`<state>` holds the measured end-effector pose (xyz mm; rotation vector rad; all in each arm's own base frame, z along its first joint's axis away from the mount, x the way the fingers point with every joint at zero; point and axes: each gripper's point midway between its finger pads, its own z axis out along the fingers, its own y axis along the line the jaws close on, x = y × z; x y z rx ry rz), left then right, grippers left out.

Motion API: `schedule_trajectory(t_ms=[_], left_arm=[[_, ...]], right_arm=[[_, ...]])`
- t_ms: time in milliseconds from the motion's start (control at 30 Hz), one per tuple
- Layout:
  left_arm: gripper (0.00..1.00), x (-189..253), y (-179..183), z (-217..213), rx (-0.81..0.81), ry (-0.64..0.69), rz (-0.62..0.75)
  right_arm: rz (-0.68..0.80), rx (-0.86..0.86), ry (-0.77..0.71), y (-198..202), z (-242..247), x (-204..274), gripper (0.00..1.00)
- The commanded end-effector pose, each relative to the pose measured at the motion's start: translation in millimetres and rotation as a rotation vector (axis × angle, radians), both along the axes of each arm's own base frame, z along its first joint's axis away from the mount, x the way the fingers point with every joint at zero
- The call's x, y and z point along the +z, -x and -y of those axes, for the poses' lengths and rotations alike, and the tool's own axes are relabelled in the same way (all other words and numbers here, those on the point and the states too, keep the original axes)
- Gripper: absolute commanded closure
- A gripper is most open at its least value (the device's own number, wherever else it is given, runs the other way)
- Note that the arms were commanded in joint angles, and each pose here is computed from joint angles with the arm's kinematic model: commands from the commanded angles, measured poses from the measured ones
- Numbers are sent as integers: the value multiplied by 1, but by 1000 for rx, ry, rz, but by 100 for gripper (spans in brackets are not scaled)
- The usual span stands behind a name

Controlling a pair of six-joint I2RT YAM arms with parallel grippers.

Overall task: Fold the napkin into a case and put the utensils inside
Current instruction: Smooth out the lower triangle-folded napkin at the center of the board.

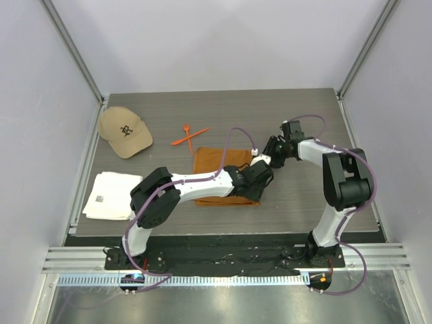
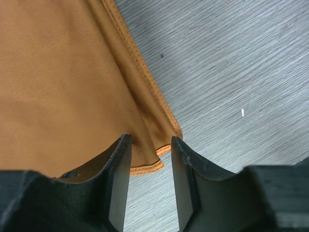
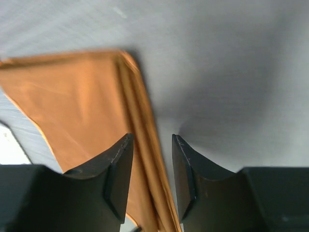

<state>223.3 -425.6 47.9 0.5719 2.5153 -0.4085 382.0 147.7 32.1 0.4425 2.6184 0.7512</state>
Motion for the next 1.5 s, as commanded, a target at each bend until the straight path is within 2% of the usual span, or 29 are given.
schedule_trajectory(t_ms=[0,133,200,333,433,467,500,533,600,700,967,1233,1433,1467], left_arm=[[59,-1,5,8,-4,-1,-26],[60,-3,5,2,4,-22,-25],[59,-5,5,2,3,-29,-27],[61,-8,5,2,4,-38,-33],[71,-10,5,5,0,-37,-37],[82,-9,5,4,2,-41,-38],[87,-8,4,4,6,-41,-36],[92,-7,5,4,5,-39,-35],[95,-2,3,5,11,-27,-22],[100,3,3,7,8,-23,-24],[100,18,6,17,-7,23,-43],[100,26,5,31,-21,60,-60],[100,21,5,45,-33,74,-83],[100,24,3,45,-29,77,-74]], right_arm=[[55,-102,30,18,23,40,57],[35,-78,22,58,26,41,60],[17,-26,-57,76,13,44,67],[11,23,-93,112,7,39,76],[-16,87,-118,136,-5,30,85],[-16,106,-119,142,-10,28,87],[-17,114,-128,145,-12,26,93],[-19,129,-152,150,-15,24,95],[-17,139,-171,153,-19,25,99],[9,149,-183,155,-23,28,99],[-20,146,-198,151,-26,7,99],[-101,85,-96,162,-9,-26,99],[-94,44,-138,167,-11,-16,99],[-58,46,-129,163,-10,-7,99]])
